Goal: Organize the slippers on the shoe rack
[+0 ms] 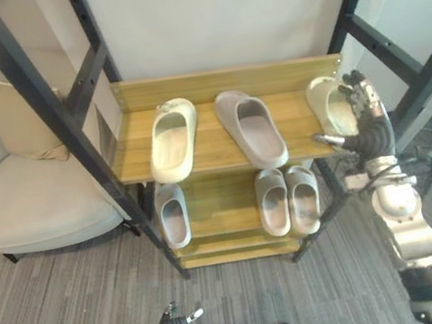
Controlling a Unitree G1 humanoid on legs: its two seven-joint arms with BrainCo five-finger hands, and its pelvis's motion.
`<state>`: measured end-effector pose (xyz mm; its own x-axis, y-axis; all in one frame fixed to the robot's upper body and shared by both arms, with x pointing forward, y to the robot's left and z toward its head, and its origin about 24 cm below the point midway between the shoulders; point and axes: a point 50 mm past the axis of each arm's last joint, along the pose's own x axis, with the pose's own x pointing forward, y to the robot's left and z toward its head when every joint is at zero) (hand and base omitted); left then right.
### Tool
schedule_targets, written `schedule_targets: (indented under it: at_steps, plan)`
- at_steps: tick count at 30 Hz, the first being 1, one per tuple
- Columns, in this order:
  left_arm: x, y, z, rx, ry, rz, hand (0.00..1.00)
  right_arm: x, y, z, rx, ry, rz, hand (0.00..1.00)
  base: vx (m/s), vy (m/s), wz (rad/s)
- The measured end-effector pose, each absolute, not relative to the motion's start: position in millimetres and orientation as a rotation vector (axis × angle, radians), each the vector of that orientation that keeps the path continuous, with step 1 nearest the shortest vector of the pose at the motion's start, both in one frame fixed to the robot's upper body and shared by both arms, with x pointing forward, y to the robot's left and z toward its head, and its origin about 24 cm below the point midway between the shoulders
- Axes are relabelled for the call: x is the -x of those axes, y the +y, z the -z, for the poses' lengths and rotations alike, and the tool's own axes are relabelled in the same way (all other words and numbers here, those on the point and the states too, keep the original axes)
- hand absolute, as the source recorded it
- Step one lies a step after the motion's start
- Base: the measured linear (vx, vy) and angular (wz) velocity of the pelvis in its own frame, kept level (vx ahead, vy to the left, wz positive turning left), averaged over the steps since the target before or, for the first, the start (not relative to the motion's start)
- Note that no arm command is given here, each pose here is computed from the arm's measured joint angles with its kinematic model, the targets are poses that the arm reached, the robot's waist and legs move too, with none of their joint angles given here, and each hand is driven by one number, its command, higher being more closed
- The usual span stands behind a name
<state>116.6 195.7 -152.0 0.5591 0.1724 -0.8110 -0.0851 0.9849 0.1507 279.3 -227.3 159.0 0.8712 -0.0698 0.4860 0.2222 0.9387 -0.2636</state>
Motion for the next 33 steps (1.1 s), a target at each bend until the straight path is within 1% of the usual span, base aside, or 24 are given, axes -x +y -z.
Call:
schedule_targets:
  at_steps: [5,10,21,28,33]
  plan:
    - [-120,196,150,-0.090,0.949,-0.142,0.00,-303,-241,-179,0.392,-0.486,0.155,0.00,0.00,-0.013,0.07]
    - [-123,196,148,-0.089,0.932,-0.142,0.00,-321,-239,-190,0.467,-0.469,0.101,0.00,0.00,-0.002,0.01]
    - [-127,195,146,-0.067,0.908,-0.154,0.00,-354,-226,-197,0.577,-0.385,0.008,0.00,0.00,-0.006,0.02]
    - [-131,194,144,-0.053,0.886,-0.157,0.00,-367,-229,-187,0.618,-0.294,0.012,0.00,0.01,-0.013,0.10]
    - [-135,192,142,-0.032,0.864,-0.167,0.00,-377,-232,-191,0.630,-0.255,0.041,0.00,-0.02,0.007,0.01]
